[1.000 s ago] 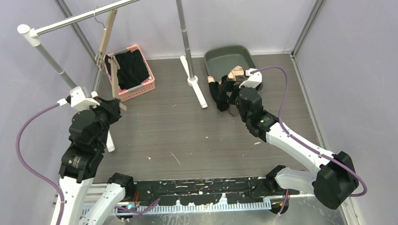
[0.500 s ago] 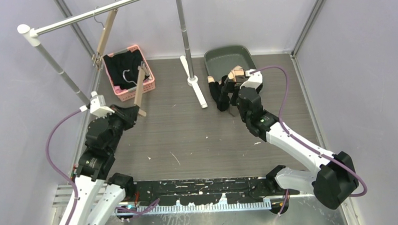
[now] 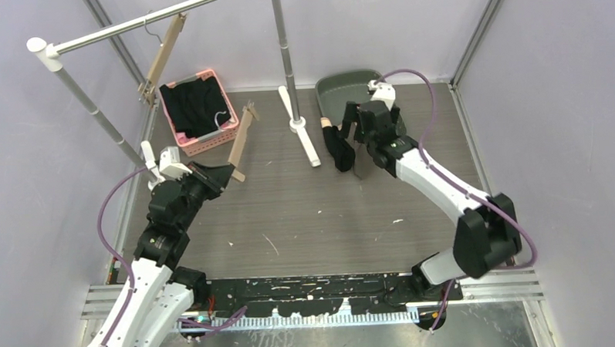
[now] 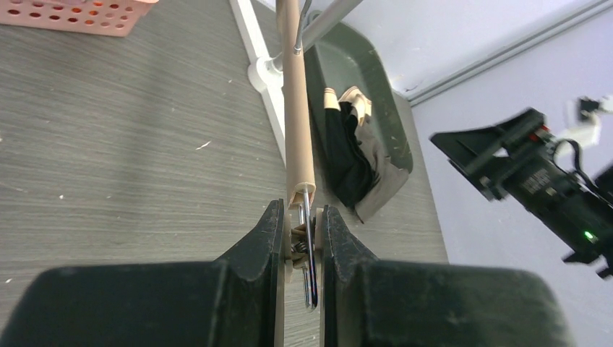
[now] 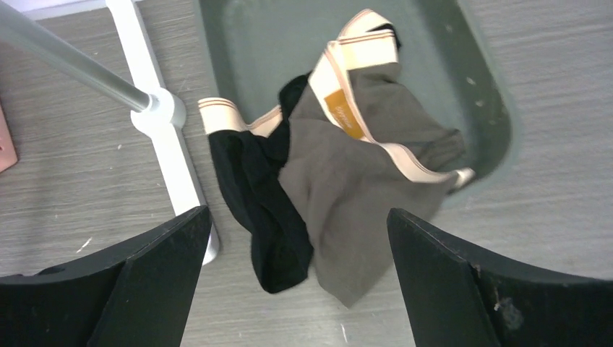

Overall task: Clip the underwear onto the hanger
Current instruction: Pick up the underwear from the bin.

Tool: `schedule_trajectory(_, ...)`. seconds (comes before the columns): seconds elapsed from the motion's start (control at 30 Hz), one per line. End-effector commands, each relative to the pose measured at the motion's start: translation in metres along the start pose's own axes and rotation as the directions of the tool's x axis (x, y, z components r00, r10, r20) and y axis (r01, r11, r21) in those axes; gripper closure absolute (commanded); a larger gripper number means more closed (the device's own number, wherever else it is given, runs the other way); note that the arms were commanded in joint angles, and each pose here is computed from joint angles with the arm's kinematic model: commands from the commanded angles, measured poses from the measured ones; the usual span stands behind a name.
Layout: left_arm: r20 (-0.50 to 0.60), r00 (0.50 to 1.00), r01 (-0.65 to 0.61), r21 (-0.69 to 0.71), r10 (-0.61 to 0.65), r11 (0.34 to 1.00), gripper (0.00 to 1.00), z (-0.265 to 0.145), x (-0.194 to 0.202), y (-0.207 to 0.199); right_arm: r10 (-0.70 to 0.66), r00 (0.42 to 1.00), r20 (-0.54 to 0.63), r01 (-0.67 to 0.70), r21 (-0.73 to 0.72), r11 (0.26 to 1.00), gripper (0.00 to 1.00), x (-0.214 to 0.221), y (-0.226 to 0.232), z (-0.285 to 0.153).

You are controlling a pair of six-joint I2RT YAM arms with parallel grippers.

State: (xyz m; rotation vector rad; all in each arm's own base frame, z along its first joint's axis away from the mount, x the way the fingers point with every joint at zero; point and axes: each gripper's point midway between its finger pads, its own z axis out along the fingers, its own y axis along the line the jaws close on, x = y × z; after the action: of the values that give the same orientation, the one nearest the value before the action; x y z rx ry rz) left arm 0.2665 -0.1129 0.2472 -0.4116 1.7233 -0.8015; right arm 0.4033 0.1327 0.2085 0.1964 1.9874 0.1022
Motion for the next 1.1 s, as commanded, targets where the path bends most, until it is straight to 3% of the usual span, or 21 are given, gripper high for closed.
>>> schedule_trajectory(0.0,0.098,0.995,0.003,0.165,-0.019,0.986,1.00,-0.005,-0.029,-0.041,-0.047,0.999,-0.018,0.045,-0.118,0.992,0.03,-0.021,0.038,0.017)
schedule_trajectory(0.27,0.118,0.993,-0.017,0.144,-0.001,0.989,1.00,-0.013,-0.033,-0.038,-0.102,0.990,-0.102,0.084,-0.163,0.983,0.11,-0.005,0.070,0.068)
schedule_trajectory(0.5,0.136,0.991,-0.028,0.133,0.010,0.991,1.00,-0.019,-0.037,-0.037,-0.119,0.981,-0.154,0.094,-0.158,0.983,0.25,0.011,0.081,0.104)
schedule_trajectory(0.6,0.135,0.991,-0.027,0.130,0.010,0.991,1.00,-0.018,-0.037,-0.037,-0.122,0.980,-0.158,0.088,-0.207,0.974,0.25,0.011,0.094,0.109)
schedule_trajectory(1.07,0.135,0.991,-0.031,0.116,0.015,0.993,1.00,-0.015,-0.035,-0.033,-0.146,0.965,-0.218,0.126,-0.104,0.987,0.27,0.030,0.072,0.135)
